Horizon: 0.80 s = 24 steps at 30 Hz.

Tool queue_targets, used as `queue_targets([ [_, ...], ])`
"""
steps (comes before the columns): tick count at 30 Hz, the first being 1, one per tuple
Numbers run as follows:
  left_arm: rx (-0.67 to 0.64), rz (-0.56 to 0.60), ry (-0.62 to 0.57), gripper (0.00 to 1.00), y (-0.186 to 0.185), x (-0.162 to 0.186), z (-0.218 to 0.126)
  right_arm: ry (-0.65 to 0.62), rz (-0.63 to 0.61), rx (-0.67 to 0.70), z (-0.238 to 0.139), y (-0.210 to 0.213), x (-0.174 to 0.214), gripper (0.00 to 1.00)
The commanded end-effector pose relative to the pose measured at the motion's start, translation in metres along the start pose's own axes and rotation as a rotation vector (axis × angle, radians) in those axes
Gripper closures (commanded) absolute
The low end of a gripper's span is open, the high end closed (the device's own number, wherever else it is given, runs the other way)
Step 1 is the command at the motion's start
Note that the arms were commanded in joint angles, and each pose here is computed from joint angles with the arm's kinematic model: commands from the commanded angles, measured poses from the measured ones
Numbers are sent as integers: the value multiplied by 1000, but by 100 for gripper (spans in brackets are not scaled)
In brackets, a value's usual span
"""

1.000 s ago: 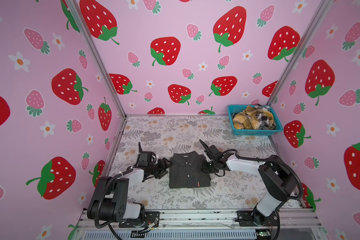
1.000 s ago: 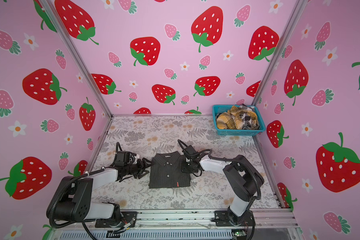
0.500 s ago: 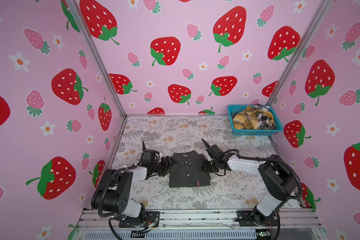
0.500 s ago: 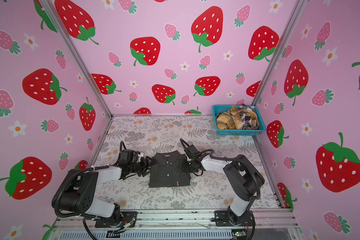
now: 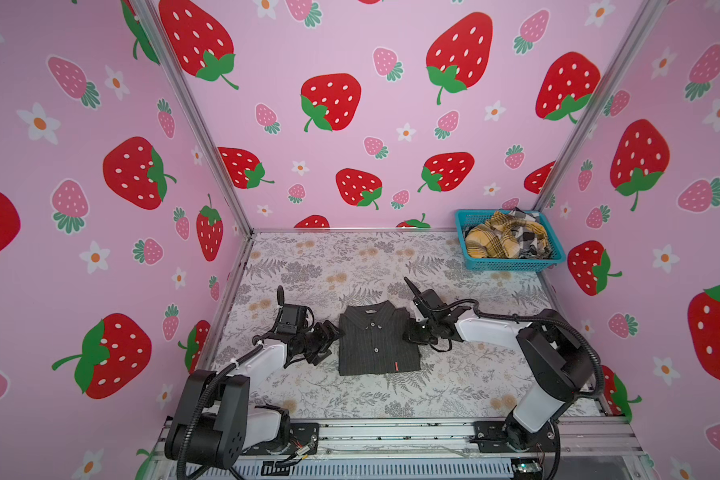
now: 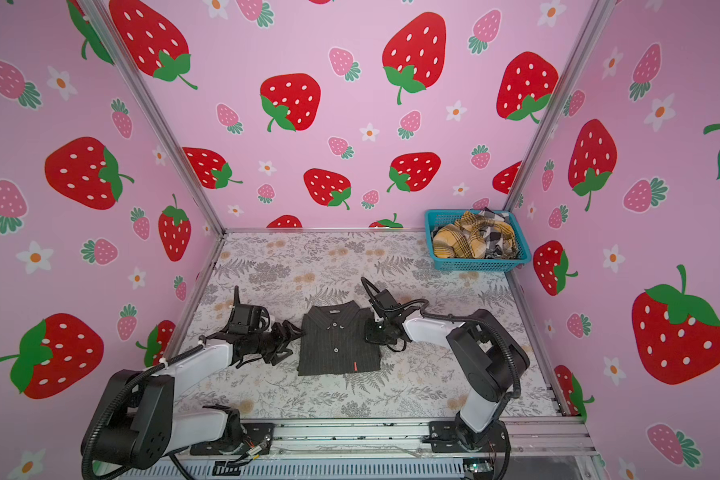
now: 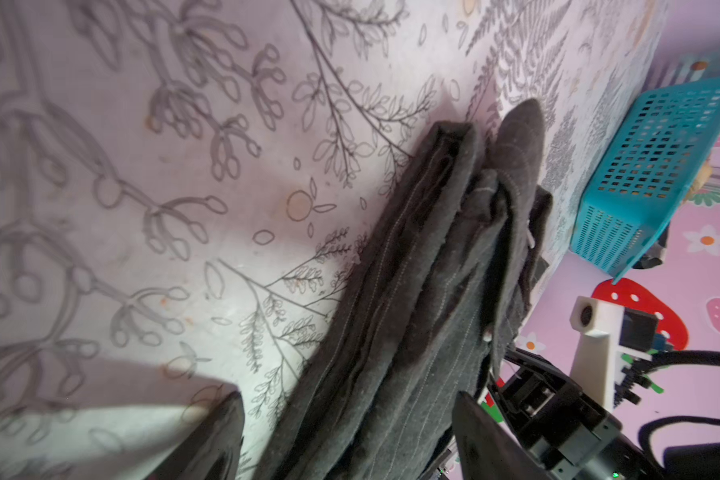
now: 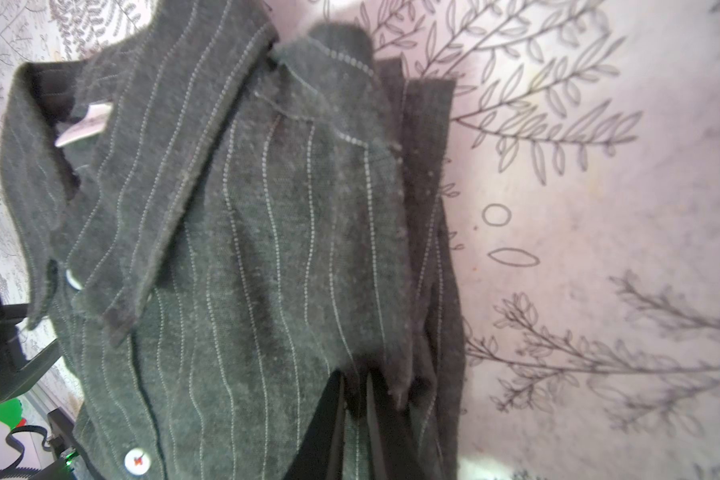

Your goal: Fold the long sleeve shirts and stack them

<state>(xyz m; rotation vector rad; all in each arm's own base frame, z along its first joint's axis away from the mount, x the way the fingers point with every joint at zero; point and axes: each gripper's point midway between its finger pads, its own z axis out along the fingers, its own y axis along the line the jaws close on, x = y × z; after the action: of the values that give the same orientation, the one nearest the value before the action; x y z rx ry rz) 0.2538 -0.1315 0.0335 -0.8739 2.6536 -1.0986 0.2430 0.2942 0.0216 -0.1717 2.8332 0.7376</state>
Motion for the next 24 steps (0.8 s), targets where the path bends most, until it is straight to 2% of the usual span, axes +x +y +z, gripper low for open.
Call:
queue_targets([
  [1, -160, -141, 92, 19, 60, 26, 19, 109, 54, 171, 14, -53, 38, 85],
  [6, -142, -155, 108, 21, 60, 24, 27, 93, 57, 182, 10, -53, 34, 86],
  [8, -139, -152, 109, 24, 58, 24, 26, 52, 14, 200, 1, -44, 23, 87],
  [14, -168, -115, 86, 29, 54, 22, 15, -92, -178, 81, -38, 35, -19, 81],
  [19, -214, -94, 71, 32, 57, 22, 6, -92, -284, 19, -28, 80, -31, 81],
  [24, -239, -91, 84, 28, 61, 23, 6, -60, -281, 17, -5, 87, -35, 82],
])
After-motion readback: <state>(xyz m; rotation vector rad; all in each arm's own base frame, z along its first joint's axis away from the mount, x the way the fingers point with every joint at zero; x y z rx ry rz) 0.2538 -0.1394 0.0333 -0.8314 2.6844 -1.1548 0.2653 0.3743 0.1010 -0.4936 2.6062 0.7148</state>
